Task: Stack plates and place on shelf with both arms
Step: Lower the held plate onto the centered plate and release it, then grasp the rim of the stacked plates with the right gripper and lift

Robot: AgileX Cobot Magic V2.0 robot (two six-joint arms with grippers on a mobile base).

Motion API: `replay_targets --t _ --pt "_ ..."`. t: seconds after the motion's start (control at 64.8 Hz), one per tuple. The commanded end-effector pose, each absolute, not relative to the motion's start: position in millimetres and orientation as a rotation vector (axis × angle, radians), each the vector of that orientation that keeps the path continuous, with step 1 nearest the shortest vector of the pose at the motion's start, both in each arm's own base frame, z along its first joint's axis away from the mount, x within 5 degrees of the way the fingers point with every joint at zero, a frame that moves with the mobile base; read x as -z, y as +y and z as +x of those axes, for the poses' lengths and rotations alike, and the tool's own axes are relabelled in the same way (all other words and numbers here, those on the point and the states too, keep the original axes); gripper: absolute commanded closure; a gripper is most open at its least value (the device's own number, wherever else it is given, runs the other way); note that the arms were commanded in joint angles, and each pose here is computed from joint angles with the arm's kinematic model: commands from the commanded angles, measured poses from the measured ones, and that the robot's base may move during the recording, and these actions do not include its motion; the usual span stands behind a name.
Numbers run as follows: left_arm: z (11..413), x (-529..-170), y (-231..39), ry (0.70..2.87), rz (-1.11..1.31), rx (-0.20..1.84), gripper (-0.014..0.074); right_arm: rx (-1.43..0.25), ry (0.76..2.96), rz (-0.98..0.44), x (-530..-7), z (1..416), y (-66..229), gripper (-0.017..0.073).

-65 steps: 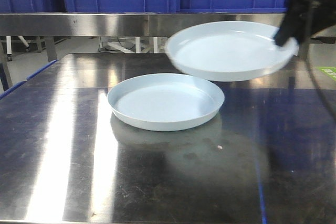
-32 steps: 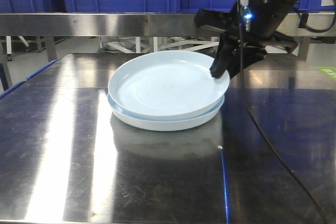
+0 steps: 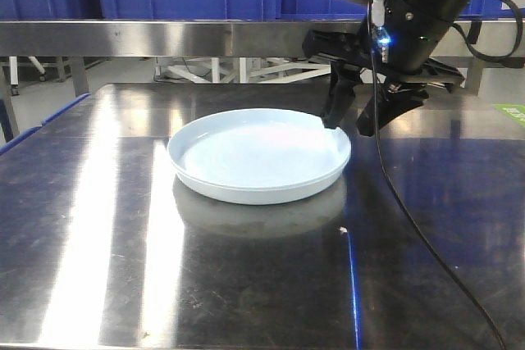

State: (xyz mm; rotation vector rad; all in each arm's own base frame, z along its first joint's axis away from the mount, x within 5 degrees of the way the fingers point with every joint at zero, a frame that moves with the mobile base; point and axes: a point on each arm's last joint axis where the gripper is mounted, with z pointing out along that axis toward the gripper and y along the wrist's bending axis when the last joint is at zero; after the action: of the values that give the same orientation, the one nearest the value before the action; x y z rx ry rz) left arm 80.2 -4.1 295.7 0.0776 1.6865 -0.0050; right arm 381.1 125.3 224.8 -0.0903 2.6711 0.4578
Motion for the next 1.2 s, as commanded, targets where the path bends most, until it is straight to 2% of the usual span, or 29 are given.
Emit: replay_targets --t 0.0,0.278,0.494,0.602,0.725,0.895,1.034,1.188 --pt "80 -312 -4 1.581 0.055 0.015 0.0512 -0.458 2.582 -0.080 -249 381 128 0.0161" --pt "80 -312 -4 1.581 0.055 0.015 0.0512 -0.449 2.628 -0.125 -234 380 146 0.0161" --pt "80 -312 -4 1.581 0.055 0.015 0.0512 -0.445 2.662 -0.125 -225 380 147 0.0184" --pt "80 -312 -4 1.581 0.055 0.015 0.0512 -0.447 2.662 -0.118 -225 381 147 0.0310" --pt "80 -312 -4 1.581 0.055 0.015 0.0512 -0.452 2.660 -0.110 -229 379 147 0.0523" --pt "80 -312 -4 1.581 0.055 0.015 0.0512 -0.424 2.580 -0.128 -249 377 141 0.0503" --pt "80 -312 -4 1.581 0.055 0.015 0.0512 -0.310 2.365 -0.199 -275 368 128 0.0503" --pt "80 -312 -4 1.581 0.055 0.015 0.0512 -0.259 2.132 -0.175 -297 345 102 0.0503"
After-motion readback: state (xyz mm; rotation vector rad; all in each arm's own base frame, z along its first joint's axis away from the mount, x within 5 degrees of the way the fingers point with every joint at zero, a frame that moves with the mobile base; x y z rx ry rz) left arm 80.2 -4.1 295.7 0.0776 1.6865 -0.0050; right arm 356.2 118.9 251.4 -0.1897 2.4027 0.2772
